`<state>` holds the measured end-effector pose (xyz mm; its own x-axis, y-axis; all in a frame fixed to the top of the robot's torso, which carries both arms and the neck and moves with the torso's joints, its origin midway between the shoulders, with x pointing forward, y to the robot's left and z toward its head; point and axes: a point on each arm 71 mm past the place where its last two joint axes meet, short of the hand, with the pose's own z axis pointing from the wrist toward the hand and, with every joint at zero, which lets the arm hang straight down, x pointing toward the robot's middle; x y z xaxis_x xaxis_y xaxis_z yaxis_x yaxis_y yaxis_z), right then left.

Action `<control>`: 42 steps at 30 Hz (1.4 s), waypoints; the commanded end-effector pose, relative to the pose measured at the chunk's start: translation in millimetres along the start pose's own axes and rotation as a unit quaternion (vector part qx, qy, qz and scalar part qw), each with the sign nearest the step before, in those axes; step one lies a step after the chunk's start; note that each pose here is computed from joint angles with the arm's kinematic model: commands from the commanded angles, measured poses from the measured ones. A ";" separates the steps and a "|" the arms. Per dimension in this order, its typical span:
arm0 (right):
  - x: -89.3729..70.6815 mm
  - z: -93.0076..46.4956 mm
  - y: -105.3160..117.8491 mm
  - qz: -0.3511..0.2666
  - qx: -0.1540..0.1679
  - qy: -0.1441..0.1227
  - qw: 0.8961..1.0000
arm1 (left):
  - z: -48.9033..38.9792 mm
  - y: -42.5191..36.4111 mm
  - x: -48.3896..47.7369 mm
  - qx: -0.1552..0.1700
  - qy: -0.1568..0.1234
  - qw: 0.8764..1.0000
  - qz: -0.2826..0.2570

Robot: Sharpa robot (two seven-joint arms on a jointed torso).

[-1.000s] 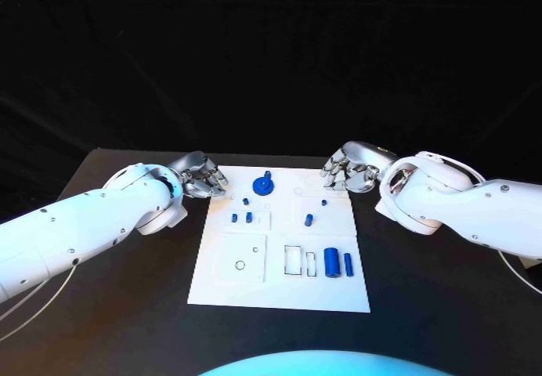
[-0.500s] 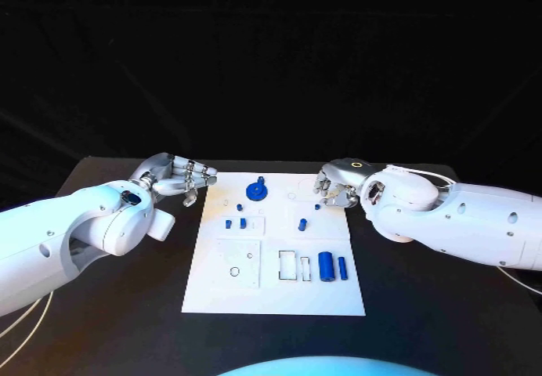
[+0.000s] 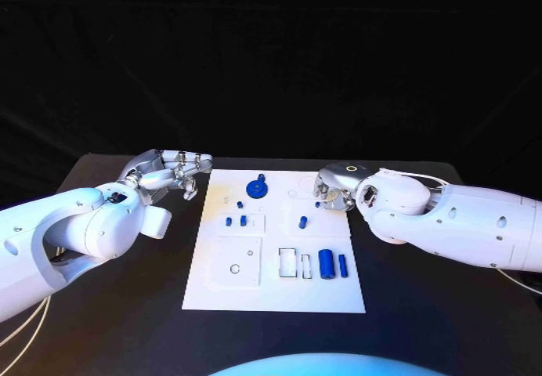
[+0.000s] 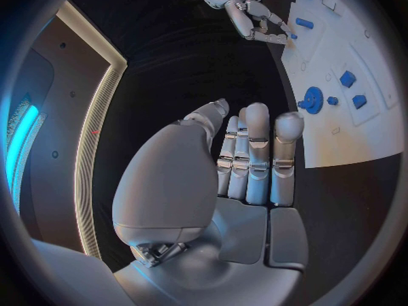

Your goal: Assemble the parts on the task board

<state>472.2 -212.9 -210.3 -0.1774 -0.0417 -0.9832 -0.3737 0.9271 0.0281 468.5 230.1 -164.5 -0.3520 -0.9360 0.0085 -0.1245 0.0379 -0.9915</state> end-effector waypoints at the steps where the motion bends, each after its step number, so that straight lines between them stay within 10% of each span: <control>1: 3.7 0.7 0.3 -0.016 0.001 0.010 1.000 | -0.7 -3.3 2.2 0.014 0.003 1.000 -0.027; 42: 20.5 11.0 5.0 -0.006 -0.005 0.035 0.999 | -1.7 -1.5 2.0 -0.001 0.005 1.000 -0.029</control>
<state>478.8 -206.1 -227.1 -0.2074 -0.0570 -0.9766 -0.3756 0.9264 0.0257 466.8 230.5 -163.7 -0.3408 -0.9384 0.0578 -0.1422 -0.0094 -0.9898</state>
